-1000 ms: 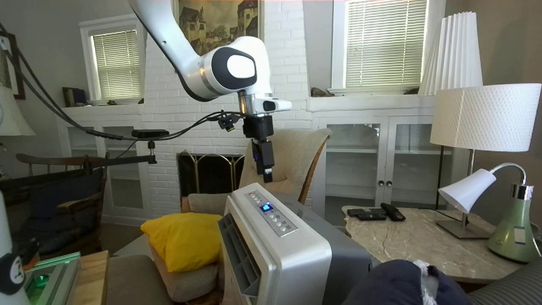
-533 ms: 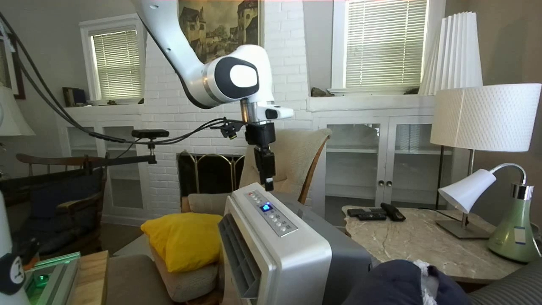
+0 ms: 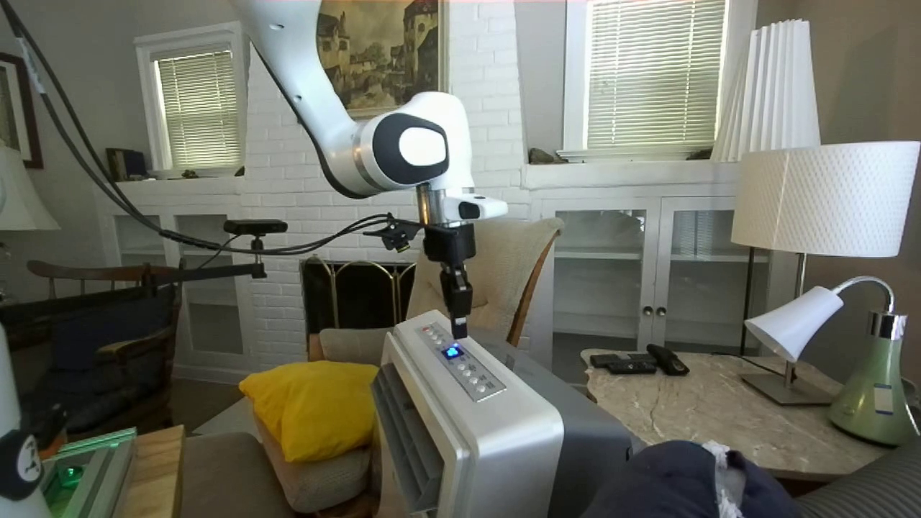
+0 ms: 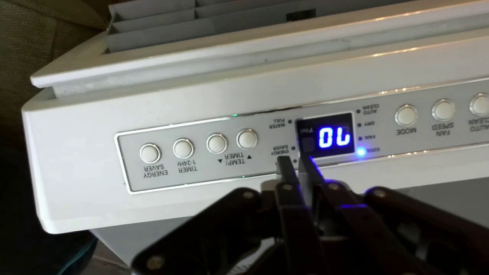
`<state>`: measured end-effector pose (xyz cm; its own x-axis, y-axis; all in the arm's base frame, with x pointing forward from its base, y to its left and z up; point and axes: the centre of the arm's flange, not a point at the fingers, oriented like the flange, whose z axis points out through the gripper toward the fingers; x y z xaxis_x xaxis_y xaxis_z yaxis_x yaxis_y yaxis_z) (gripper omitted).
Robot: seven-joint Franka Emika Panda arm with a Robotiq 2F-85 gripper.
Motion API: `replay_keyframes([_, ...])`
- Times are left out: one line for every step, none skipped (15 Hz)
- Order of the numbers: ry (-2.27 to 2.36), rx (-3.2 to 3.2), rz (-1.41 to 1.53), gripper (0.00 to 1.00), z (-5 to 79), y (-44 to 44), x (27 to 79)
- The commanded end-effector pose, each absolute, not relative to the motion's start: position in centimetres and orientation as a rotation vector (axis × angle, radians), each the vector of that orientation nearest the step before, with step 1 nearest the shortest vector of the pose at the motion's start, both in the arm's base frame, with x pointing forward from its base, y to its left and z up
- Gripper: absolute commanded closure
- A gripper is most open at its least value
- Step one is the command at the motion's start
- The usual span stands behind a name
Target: Turn on the air conditioner.
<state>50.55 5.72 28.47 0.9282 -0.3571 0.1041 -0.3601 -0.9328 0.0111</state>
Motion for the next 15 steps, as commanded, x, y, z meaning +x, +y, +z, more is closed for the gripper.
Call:
replay_keyframes([-0.561, 3.047, 0.162, 1.0, 27.7, 5.3, 51.3])
replay_keyframes([-0.562, 3.043, 0.159, 1.0, 27.6, 5.2, 51.3])
replay_keyframes([-0.563, 3.039, 0.154, 1.0, 27.5, 5.1, 51.2])
replay_keyframes([-0.561, 3.033, 0.148, 1.0, 27.3, 5.0, 51.2])
replay_keyframes([-0.561, 3.027, 0.143, 1.0, 27.2, 4.9, 51.1])
replay_keyframes([-0.561, 3.024, 0.142, 1.0, 27.2, 4.8, 51.1])
replay_keyframes([-0.56, 3.022, 0.142, 1.0, 27.1, 4.7, 51.0])
replay_keyframes([-0.558, 3.018, 0.139, 1.0, 27.0, 4.6, 51.0])
replay_keyframes([-0.556, 3.014, 0.135, 1.0, 26.9, 4.6, 50.9])
replay_keyframes([-0.551, 3.011, 0.133, 1.0, 26.9, 4.5, 50.9])
replay_keyframes([-0.543, 3.007, 0.131, 1.0, 26.8, 4.4, 50.8])
replay_keyframes([-0.533, 3.004, 0.128, 1.0, 26.8, 4.4, 50.7])
replay_keyframes([-0.519, 3.003, 0.125, 1.0, 26.7, 4.4, 50.6])
replay_keyframes([-0.51, 3.003, 0.125, 1.0, 26.7, 4.5, 50.5])
replay_keyframes([-0.499, 3.001, 0.123, 1.0, 26.6, 4.6, 50.4])
